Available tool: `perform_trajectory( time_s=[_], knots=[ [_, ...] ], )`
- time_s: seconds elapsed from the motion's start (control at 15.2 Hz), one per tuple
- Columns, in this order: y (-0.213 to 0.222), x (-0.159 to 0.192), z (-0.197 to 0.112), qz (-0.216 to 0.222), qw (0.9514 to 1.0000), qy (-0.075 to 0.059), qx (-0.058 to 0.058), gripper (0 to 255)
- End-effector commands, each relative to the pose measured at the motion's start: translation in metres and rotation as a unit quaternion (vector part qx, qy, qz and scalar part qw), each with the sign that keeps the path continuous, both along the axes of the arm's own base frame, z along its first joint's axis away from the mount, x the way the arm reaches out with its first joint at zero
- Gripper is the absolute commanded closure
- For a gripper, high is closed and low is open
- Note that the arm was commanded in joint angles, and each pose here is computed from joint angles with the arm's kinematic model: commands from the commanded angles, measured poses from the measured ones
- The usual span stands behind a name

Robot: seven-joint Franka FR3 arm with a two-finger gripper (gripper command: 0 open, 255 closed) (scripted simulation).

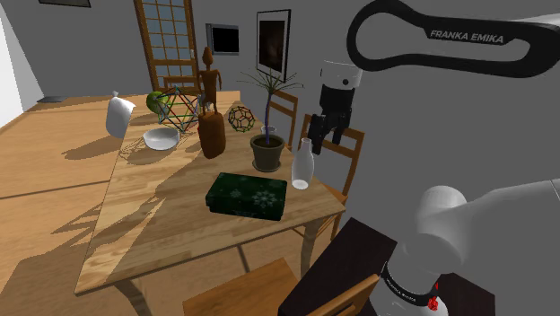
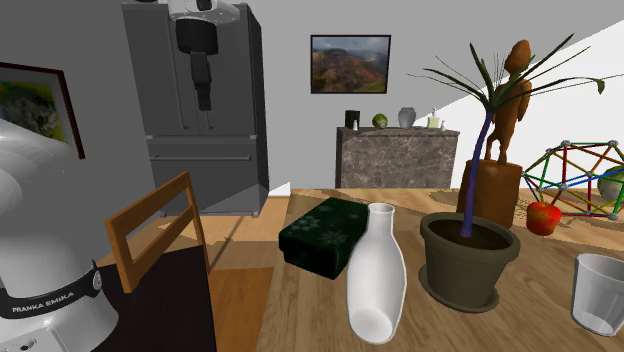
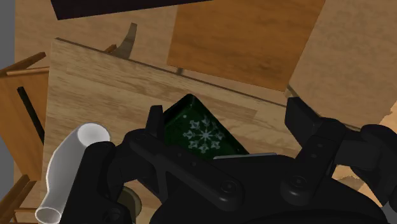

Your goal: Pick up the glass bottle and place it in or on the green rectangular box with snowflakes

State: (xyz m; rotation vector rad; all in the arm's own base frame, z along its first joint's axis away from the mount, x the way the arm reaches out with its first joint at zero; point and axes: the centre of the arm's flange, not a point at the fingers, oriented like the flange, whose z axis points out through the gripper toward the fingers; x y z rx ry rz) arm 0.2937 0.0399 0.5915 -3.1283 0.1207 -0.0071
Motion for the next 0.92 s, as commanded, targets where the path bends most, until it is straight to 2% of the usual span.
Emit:
perform_trajectory(
  time_s=[0.0,0.86],
  knots=[
    [0.0,0.0,0.0,0.0,1.0,0.0,0.0,0],
    [-0.125,0.103,-0.061,0.002,1.0,0.005,0.002,0]
  ],
)
